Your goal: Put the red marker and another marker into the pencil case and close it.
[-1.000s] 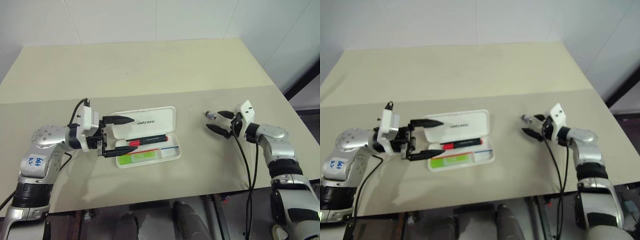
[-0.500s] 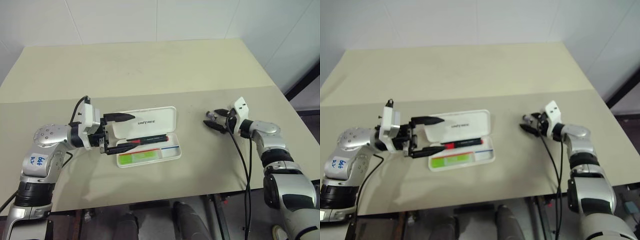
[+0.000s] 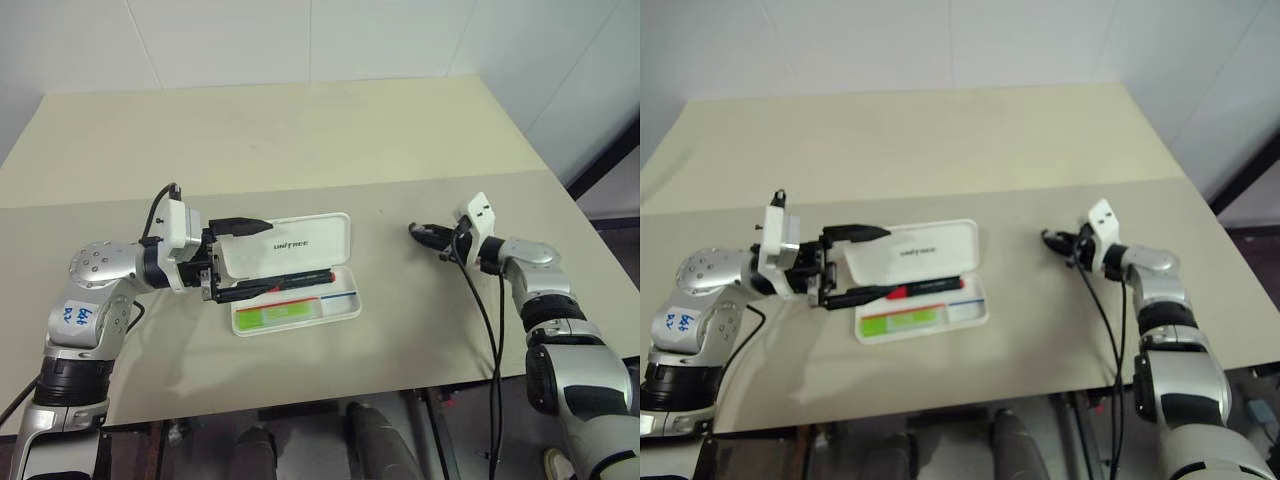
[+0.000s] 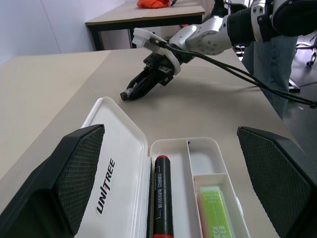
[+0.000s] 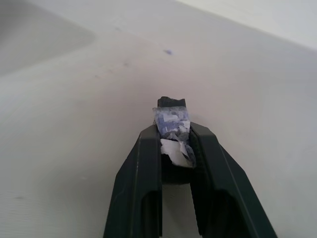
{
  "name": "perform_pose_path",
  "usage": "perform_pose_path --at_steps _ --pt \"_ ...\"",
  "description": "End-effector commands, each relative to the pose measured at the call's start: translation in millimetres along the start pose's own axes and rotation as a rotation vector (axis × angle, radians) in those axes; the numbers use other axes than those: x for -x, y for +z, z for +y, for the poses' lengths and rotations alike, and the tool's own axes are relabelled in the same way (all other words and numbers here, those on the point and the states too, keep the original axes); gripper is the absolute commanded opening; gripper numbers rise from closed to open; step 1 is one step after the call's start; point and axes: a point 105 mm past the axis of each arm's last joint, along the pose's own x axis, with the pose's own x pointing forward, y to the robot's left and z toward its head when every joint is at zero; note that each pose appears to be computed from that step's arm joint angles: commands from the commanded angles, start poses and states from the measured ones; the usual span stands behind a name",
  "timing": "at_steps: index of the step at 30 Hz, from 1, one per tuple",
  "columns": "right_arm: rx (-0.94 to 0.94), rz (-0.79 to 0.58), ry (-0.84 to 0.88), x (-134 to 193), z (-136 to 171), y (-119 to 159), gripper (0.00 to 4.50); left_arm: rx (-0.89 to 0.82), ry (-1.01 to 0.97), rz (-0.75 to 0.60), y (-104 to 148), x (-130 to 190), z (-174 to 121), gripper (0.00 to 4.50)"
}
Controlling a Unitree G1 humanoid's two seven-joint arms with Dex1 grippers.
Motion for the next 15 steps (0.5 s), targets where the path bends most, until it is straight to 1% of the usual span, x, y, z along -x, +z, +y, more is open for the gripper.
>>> perform_pose_path --at_steps 1,5,8,10,12,14,15 --pt "0.113 -0.102 0.090 1.3 9.9 38.2 0.39 -0.037 0.002 -0.007 6.0 1.3 0.1 4.50" --pt "0.192 -0.159 0.237 -0.8 44.7 66.1 0.39 -0.037 0.005 -0.004 6.1 2.4 -0.3 4.50" --pt "0.205 -0.190 0.368 -1.6 81.9 79.9 0.39 -0.035 0.015 -0.001 5.5 4.7 -0.4 4.50" --pt "0.197 -0.197 0.406 -0.3 94.4 83.1 0.39 -0.034 0.016 0.000 5.4 5.2 -0.9 4.50" --pt "0.203 -0.199 0.529 -1.7 127.3 84.0 0.39 -0.027 0.022 0.007 3.8 7.9 -2.6 4.50" --pt "0.200 -0.194 0.607 -2.0 148.1 82.7 0.39 -0.024 0.026 0.014 2.8 9.9 -3.6 4.50" --pt "0.196 -0.189 0.626 -2.9 153.4 81.0 0.39 -0.024 0.027 0.014 2.8 10.3 -3.8 4.50"
